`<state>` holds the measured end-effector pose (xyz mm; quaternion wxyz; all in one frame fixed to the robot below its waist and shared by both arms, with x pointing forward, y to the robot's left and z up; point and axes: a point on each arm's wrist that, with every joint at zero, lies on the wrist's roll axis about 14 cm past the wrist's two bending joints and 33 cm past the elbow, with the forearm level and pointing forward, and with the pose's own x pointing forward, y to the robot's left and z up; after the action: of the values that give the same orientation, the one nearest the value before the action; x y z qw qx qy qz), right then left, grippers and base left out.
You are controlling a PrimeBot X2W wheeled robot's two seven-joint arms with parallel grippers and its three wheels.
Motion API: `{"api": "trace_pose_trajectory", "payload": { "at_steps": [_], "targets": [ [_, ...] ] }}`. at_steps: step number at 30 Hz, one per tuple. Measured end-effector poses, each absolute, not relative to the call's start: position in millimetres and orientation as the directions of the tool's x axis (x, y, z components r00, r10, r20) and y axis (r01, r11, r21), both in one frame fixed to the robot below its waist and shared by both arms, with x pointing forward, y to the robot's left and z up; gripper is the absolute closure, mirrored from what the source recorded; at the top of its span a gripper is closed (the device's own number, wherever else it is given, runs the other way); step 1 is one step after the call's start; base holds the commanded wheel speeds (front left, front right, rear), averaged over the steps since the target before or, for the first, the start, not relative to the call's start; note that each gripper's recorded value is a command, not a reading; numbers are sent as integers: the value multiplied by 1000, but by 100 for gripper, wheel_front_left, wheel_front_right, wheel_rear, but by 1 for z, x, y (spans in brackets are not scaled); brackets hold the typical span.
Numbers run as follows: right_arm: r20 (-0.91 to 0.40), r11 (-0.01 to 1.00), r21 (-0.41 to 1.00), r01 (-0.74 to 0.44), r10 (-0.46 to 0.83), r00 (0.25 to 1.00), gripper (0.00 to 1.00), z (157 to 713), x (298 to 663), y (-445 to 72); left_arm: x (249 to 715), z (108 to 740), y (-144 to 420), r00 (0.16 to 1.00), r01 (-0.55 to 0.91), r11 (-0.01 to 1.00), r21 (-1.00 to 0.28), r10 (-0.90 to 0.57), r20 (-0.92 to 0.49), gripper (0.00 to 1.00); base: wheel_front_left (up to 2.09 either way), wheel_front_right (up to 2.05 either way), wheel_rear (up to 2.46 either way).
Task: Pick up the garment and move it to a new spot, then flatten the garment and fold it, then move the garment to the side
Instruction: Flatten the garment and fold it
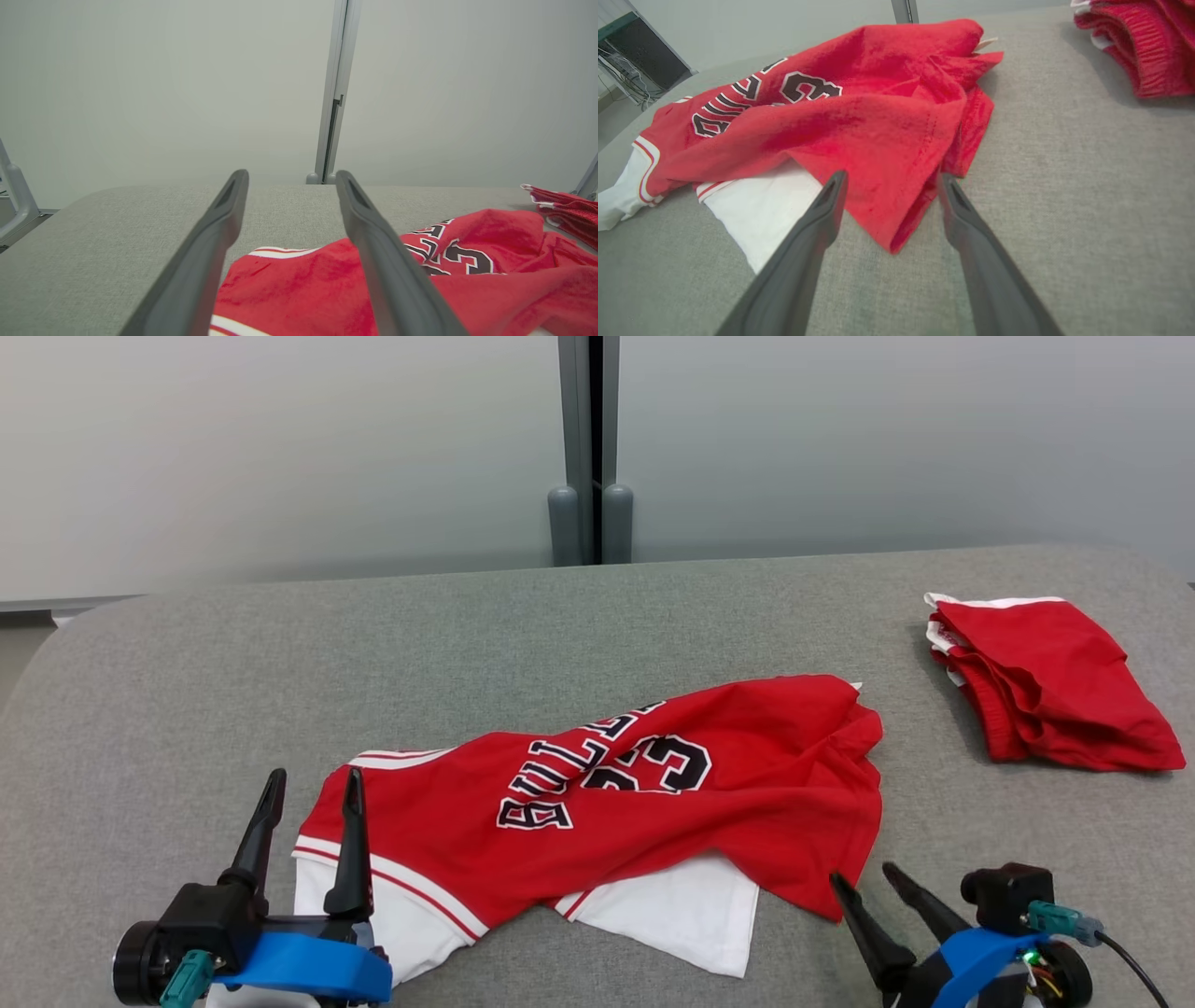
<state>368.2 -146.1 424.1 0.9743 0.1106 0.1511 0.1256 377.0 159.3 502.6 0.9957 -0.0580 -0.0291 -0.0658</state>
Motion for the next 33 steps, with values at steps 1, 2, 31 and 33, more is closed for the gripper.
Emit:
{"api": "trace_pose_trajectory", "payload": {
  "at_steps": [1,2,31,33],
  "targets": [
    [-310,940,263,-216,294,904,0,415,364,-145,377,501,159,989,138,984,-113,-131,61,0,0,0,0],
    [-342,938,273,-214,303,890,0,409,360,-145,377,498,159,990,136,984,-111,-131,54,0,0,0,0],
    [-218,877,273,-396,457,862,100,469,433,-111,388,481,168,996,93,986,-140,-93,10,0,0,0,0],
    [-232,876,263,-403,463,855,100,474,449,-111,391,481,167,995,96,985,-144,-95,9,0,0,0,0]
  ]
}}
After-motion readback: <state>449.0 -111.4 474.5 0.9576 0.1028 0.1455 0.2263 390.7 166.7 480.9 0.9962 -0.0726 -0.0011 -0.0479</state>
